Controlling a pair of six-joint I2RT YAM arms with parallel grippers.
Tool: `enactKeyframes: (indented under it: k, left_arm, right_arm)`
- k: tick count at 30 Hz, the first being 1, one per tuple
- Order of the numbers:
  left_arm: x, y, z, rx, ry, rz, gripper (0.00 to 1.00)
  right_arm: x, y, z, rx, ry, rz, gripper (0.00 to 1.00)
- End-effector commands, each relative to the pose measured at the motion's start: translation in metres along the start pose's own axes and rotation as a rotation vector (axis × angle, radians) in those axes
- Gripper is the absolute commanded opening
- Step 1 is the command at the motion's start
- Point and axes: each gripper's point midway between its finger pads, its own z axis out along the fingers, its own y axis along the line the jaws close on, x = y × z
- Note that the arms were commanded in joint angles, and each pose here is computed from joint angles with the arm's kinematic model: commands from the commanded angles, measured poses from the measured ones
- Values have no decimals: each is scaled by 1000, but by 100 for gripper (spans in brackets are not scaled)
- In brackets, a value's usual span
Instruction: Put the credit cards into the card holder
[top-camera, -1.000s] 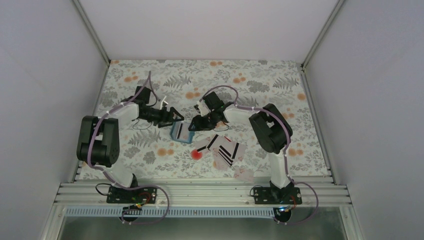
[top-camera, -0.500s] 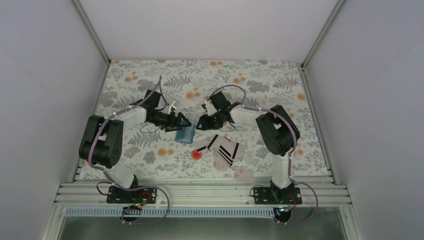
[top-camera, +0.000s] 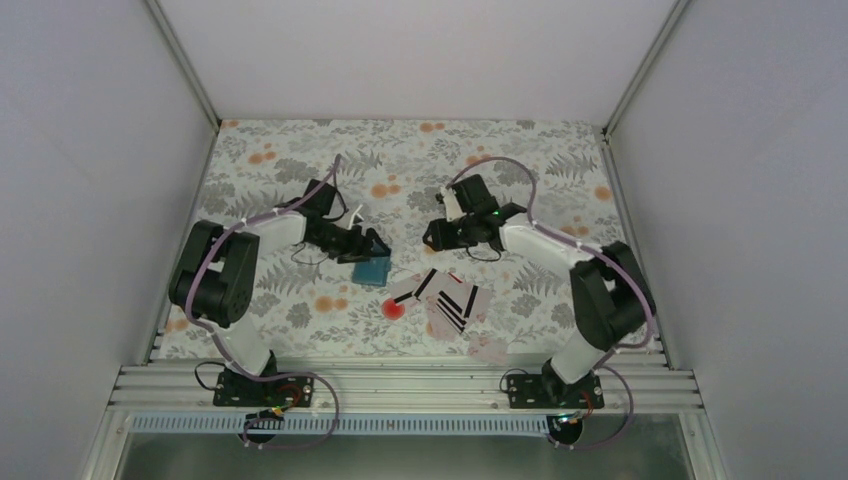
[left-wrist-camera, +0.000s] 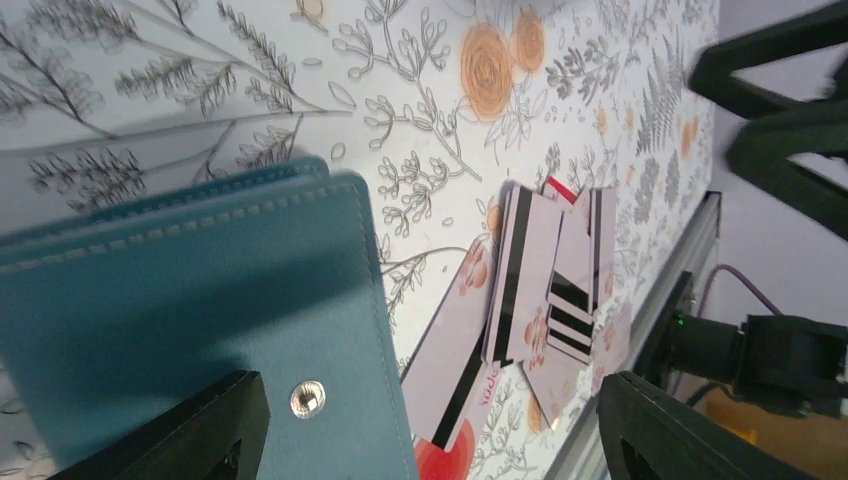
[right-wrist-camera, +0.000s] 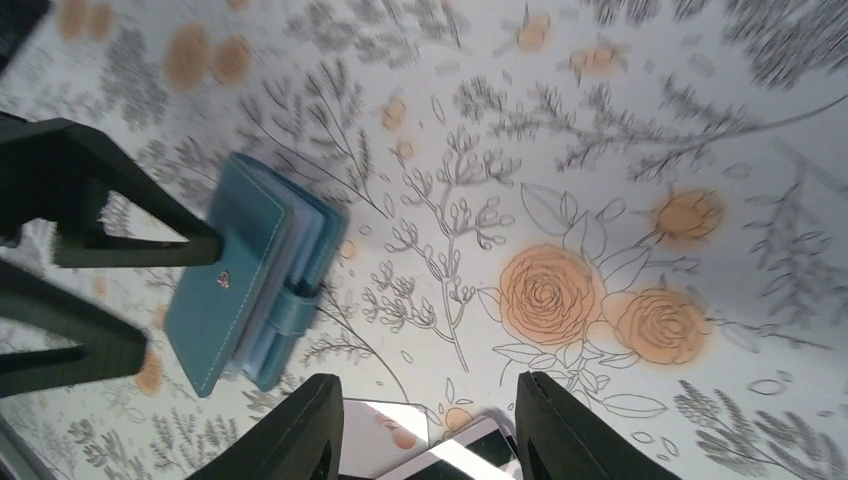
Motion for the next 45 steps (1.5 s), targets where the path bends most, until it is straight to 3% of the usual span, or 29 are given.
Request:
enactKeyframes:
  k: [1,5,12,17,21,24,29,35,40,45]
  left_arm:
    - [-27,-15,-26,-113,-89,82,84]
    - [-49,-41,-61,-197,-175,177,99]
    - [-84,-89,-127,-330,-362,334,100]
    - [-100,-117,-186,-472,-566,440,100]
    - [-99,-115,-225,-614,-729,464,100]
    - [-92,-107,-246,-709,-826,463,100]
    - [-77,-98,-277,-817,-1023,486,100]
    - [-65,-56,-278,-963,-1088,440,100]
    - [-47,-44,-269,-956,-1193,550,100]
    - [-27,-3,-248,-996,-1150,549,100]
  right_arm:
    - [-28,4,-44,60,-161,-61,46]
    - [-56,13,-85,102,-306,-125,54]
    - [-95,31,-161,164,-557,-227,72]
    - [-108,42,-209,190,-735,-306,76]
    - [-107,51,-234,167,-853,-351,82]
    - [-104,49,-242,192,-883,-381,99]
    - [-92,43,-263,233,-987,-417,99]
    - [-73,8,-275,387,-1058,-344,99]
    - [-46,-36,-269,520,-1079,-211,99]
    - [-5,-65,-245,576,-1078,-239,99]
